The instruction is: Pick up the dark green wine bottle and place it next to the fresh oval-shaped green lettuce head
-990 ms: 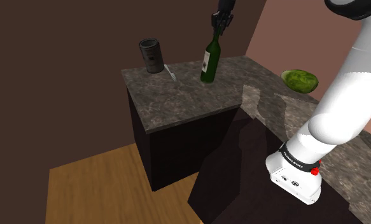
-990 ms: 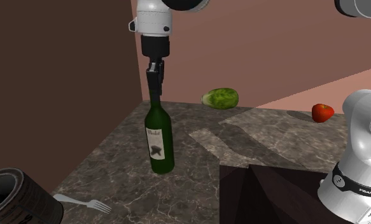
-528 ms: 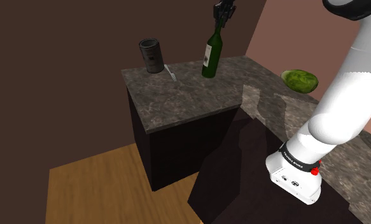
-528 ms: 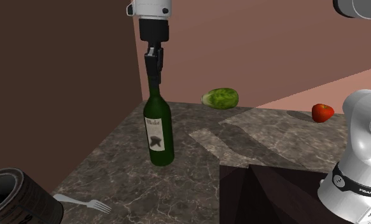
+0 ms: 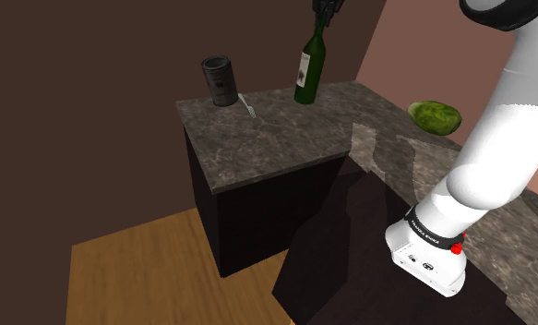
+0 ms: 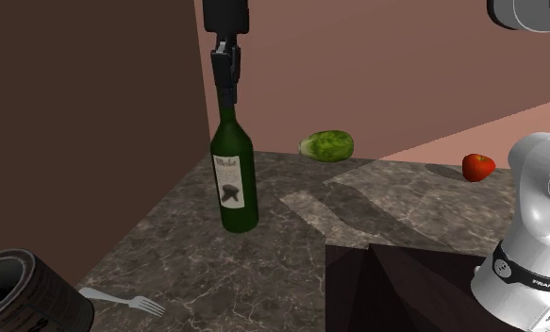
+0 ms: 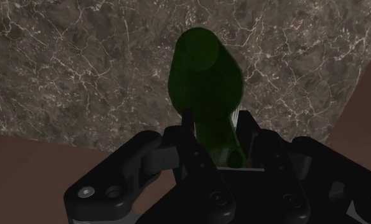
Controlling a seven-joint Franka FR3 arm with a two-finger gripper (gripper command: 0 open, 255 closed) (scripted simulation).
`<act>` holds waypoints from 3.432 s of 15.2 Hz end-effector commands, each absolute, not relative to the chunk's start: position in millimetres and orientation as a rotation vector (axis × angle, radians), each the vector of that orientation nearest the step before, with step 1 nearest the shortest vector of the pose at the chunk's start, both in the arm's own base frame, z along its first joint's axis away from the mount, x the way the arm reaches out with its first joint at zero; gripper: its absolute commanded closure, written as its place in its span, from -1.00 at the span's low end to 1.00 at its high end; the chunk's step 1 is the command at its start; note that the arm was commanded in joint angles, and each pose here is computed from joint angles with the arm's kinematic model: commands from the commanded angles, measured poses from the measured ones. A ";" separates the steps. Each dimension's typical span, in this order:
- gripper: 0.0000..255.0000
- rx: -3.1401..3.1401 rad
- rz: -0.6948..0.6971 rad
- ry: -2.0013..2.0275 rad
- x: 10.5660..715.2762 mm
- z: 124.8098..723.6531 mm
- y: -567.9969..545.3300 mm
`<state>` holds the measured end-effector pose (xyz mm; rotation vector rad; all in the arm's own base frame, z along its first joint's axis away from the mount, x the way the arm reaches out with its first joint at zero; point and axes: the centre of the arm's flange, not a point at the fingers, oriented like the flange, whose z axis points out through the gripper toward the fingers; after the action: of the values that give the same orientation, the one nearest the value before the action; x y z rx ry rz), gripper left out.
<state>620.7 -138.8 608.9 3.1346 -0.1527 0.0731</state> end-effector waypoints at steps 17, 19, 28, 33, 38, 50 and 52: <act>1.00 3.135 0.073 -0.153 592.0 684.2 -166.7; 1.00 3.135 0.073 -0.153 573.2 684.3 -185.3; 1.00 3.135 0.073 -0.153 488.9 684.6 -269.0; 1.00 3.135 0.073 -0.153 442.0 684.8 -315.4; 1.00 3.135 0.073 -0.153 395.2 685.0 -361.9; 1.00 3.135 0.073 -0.153 282.7 685.5 -473.5; 1.00 3.135 0.073 -0.153 264.0 685.5 -492.1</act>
<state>273.9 -482.5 684.5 3.1351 -0.1570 0.0731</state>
